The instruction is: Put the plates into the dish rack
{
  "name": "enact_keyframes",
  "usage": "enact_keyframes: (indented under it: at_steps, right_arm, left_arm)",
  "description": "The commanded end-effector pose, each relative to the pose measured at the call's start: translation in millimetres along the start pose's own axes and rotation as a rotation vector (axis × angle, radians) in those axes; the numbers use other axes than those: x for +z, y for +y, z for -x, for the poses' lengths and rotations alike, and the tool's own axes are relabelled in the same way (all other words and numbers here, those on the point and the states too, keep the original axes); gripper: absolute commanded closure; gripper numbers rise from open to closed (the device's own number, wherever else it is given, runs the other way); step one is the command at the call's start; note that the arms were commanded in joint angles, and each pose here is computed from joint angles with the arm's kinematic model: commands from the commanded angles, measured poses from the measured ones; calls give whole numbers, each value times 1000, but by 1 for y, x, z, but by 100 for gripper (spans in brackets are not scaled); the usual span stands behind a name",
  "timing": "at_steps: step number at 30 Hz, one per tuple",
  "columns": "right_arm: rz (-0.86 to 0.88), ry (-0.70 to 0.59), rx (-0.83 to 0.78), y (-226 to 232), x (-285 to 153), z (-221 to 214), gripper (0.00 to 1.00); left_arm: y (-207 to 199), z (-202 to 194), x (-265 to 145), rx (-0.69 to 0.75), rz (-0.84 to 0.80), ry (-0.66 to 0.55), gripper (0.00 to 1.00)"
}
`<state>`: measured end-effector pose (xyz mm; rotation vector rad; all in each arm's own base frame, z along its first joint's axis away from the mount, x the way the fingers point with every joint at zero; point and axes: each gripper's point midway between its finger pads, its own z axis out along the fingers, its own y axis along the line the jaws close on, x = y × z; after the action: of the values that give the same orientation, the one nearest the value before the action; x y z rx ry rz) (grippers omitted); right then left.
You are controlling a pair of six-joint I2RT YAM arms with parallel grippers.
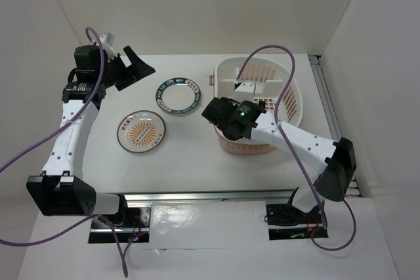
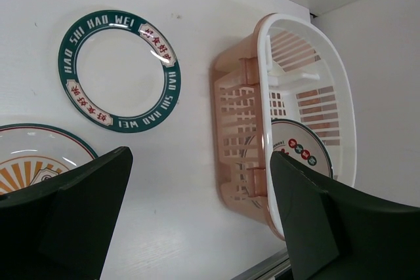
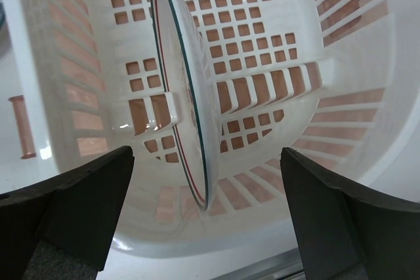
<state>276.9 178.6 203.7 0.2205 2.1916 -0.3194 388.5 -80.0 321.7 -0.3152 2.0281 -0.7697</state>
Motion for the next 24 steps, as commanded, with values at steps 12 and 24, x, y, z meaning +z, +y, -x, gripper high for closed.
enact_keyframes:
  at_steps: [12,24]
  right_arm:
    - [254,-243,0,3,-100,72,0]
    - [701,-316,-73,30,-172,67,0]
  left_arm:
    - [100,-14,121,-16,29,83,0]
    - [185,-55,201,-70,165,233,0]
